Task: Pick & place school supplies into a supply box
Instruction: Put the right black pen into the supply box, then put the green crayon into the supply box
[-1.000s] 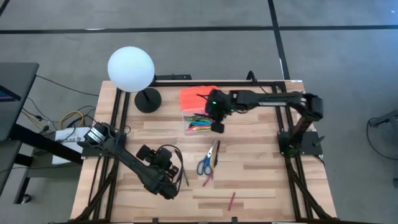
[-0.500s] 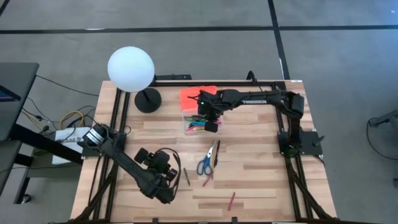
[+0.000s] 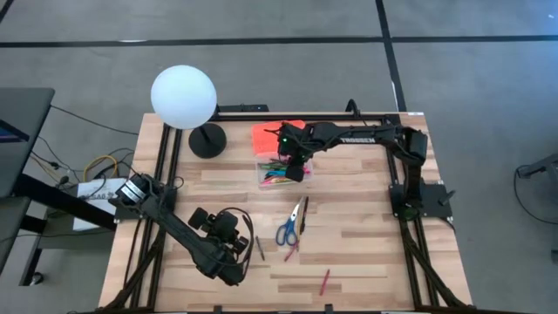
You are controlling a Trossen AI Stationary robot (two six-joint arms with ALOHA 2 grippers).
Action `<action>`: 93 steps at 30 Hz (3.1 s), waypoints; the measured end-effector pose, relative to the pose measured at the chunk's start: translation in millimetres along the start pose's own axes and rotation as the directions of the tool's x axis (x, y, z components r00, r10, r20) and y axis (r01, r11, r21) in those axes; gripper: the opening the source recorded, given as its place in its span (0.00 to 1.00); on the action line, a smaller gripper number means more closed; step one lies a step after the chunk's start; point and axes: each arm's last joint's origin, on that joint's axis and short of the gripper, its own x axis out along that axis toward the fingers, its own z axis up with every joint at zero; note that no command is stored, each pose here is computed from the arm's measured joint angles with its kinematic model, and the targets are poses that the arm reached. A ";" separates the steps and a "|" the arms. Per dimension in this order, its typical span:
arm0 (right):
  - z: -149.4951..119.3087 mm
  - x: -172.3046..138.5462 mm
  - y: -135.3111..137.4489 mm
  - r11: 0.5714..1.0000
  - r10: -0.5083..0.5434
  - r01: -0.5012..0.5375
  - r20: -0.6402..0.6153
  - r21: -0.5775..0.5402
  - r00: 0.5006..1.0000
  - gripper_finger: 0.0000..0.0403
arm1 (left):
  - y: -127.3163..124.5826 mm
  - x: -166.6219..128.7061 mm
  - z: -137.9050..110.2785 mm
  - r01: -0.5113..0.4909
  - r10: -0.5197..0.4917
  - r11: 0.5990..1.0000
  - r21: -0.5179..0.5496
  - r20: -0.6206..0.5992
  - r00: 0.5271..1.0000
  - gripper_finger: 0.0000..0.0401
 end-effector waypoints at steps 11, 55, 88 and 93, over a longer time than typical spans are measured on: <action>-3.1 -16.8 5.9 1.000 0.030 -0.030 -0.007 0.001 1.000 0.26 | -6.9 -0.2 -1.9 0.056 -0.059 0.996 -0.070 -0.041 0.997 0.41; -183.7 -245.8 60.1 0.938 0.146 0.025 0.461 -0.345 0.875 0.27 | -83.6 61.4 26.7 0.057 -0.369 0.754 -0.654 -0.351 0.861 0.41; -218.3 -265.9 56.3 0.966 0.140 0.009 0.553 -0.259 0.821 0.27 | -107.1 84.5 13.3 0.034 -0.404 0.821 -0.569 -0.539 0.739 0.14; -218.3 -265.9 56.3 0.969 0.140 0.000 0.553 -0.247 0.821 0.27 | -105.9 84.4 12.7 0.134 -0.391 0.883 -0.451 -0.545 0.742 0.07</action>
